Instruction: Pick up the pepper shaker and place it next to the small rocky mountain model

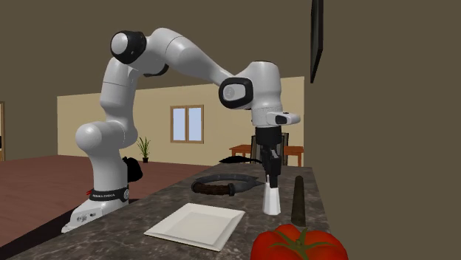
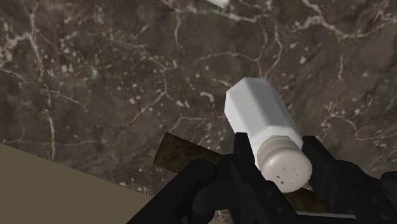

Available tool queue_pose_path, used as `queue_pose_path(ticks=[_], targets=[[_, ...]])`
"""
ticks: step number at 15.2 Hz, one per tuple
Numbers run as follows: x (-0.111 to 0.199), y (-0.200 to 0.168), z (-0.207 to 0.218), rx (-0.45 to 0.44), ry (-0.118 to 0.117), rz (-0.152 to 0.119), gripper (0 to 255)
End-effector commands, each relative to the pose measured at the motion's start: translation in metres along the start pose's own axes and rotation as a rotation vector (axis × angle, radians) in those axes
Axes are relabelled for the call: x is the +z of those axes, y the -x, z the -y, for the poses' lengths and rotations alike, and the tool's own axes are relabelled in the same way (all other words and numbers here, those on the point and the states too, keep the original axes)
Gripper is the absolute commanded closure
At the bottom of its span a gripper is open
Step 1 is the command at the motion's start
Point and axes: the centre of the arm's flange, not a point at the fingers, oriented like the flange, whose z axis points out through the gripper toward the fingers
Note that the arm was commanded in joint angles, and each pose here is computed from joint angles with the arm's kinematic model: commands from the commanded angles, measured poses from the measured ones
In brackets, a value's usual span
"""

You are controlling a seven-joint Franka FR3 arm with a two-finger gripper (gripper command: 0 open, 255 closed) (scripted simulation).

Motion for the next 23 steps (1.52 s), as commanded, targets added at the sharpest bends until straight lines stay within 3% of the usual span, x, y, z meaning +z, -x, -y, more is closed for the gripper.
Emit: queue_pose_path(ticks=[1, 23], targets=[[-0.008, -0.001, 0.001, 0.0, 0.0, 0.0, 255], [-0.123, -0.011, 0.008, 0.0, 0.0, 0.0, 255]])
